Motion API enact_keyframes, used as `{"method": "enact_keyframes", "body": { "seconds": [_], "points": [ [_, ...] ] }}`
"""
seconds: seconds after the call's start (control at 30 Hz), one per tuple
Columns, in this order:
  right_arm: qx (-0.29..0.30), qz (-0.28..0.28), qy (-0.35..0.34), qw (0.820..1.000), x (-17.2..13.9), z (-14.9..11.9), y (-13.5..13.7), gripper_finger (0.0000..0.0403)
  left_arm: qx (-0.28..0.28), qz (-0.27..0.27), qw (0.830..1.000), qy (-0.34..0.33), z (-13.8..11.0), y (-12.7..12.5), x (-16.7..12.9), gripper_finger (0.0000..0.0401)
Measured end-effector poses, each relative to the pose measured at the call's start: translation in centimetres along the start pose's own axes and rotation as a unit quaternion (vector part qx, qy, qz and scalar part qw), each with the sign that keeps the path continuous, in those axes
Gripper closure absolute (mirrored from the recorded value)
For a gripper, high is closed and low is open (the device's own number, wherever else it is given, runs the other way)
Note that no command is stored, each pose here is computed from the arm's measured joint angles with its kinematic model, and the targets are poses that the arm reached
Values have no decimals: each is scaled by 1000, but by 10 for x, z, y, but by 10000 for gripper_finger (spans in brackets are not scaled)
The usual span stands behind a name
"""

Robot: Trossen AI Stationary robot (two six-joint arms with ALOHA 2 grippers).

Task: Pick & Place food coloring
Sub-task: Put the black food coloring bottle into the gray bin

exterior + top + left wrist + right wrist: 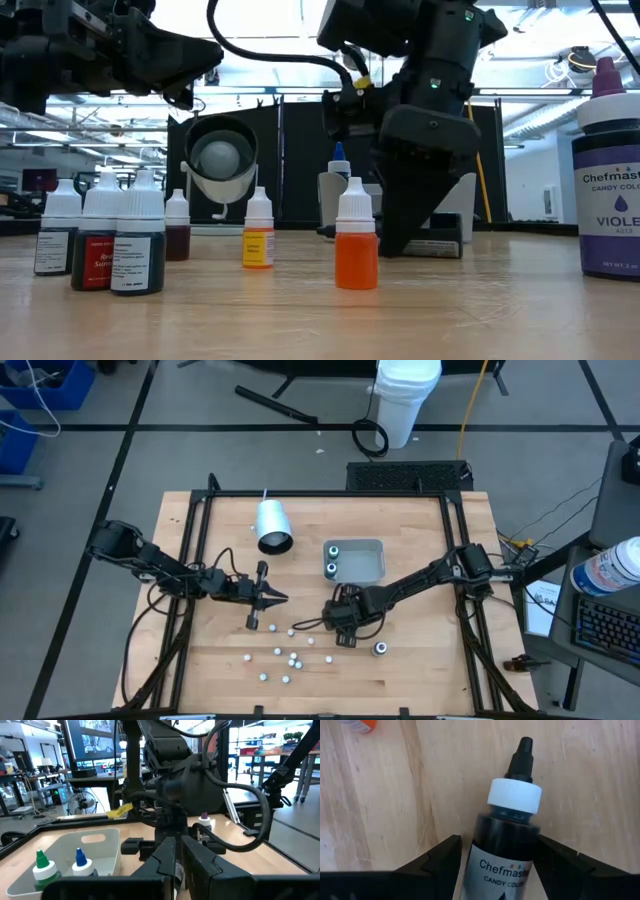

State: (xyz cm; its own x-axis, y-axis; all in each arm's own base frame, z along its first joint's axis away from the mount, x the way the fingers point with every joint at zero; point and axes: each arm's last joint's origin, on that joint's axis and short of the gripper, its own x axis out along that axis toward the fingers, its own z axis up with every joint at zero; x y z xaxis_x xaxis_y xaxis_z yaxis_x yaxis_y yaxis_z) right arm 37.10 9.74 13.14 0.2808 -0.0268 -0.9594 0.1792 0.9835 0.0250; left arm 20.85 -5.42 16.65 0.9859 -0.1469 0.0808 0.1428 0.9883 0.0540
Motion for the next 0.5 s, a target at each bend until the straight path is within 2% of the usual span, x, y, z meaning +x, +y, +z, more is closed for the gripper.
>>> {"method": "enact_keyframes", "body": {
  "seconds": [0.13,0.4,0.5],
  "points": [
    [-1,4,3,1000,1,0,0,200,-2,0,1000,-1,0,0,0,366],
    [-6,7,-24,1000,-1,4,1,290,-12,-1,1000,0,0,0,0,366],
    [-14,13,-38,999,-1,6,2,300,-12,-1,1000,-1,0,0,0,366]
  ]
}}
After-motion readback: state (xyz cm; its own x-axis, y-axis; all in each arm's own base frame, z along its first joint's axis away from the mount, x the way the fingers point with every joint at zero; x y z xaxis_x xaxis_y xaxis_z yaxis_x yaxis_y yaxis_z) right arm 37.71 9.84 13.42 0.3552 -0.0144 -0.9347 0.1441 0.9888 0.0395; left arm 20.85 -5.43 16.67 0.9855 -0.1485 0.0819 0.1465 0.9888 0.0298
